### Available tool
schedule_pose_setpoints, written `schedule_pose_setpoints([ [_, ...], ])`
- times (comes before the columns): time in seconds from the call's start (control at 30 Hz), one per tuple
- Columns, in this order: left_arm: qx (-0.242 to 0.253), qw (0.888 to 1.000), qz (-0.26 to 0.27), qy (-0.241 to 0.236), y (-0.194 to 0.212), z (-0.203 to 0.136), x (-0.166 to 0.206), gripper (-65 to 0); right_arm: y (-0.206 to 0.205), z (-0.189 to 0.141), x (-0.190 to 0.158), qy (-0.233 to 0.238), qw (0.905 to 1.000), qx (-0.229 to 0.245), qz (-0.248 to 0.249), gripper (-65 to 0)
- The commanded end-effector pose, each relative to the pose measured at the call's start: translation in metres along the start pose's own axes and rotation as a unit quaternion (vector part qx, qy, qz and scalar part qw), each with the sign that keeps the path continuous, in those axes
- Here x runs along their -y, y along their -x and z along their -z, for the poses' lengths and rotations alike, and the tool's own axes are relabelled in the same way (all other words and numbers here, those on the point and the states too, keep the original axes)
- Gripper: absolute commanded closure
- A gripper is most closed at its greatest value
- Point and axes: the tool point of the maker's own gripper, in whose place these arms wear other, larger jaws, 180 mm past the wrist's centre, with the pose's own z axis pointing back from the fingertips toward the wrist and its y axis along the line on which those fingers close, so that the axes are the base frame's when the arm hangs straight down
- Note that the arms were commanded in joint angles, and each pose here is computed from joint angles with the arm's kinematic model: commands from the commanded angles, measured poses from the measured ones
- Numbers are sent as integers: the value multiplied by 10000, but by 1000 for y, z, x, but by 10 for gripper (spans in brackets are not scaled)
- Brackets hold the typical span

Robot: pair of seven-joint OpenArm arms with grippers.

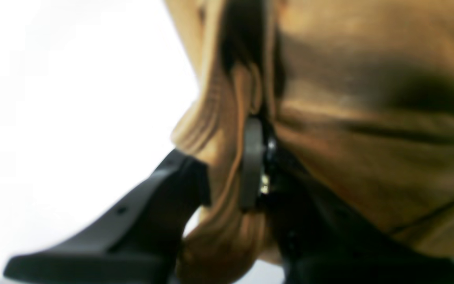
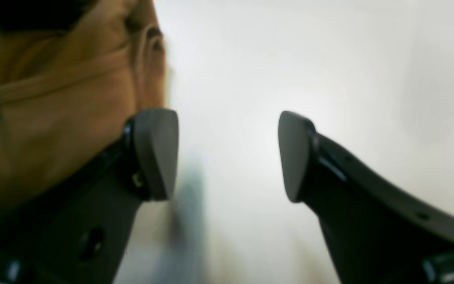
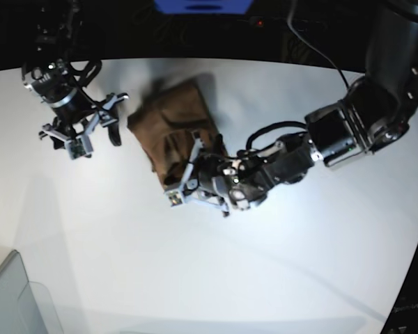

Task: Layout the t-shirt on the table in an organized manner, then fold the t-shirt properly
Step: 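Swing the left gripper across, folding the lifted edge over the bundle, then lower the folded edge onto the bundle and release with the left gripper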

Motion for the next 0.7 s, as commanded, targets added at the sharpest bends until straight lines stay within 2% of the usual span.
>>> schedule_pose_setpoints([
  [0.0,170,9994,276,-103,-17,-5,-8,-1,-12,-5,6,64,9997,251,-1,-400],
  [0.13,306,9961,820,-53,-34,7,-1,-2,0,-14,26,365,9992,134,104,-400],
  [0.3,366,9906,1319,81,-52,16,7,-2,13,-21,33,487,9987,-11,177,-400],
  [0.4,153,9750,2180,407,-47,26,29,-2,22,-25,30,463,9987,-121,197,-400],
  [0.47,-17,9627,2674,422,-45,32,36,-2,24,-25,26,438,9986,-133,265,-400],
  [0.67,-290,9403,3386,189,-37,43,39,-2,27,-27,29,594,9968,-108,519,-400],
])
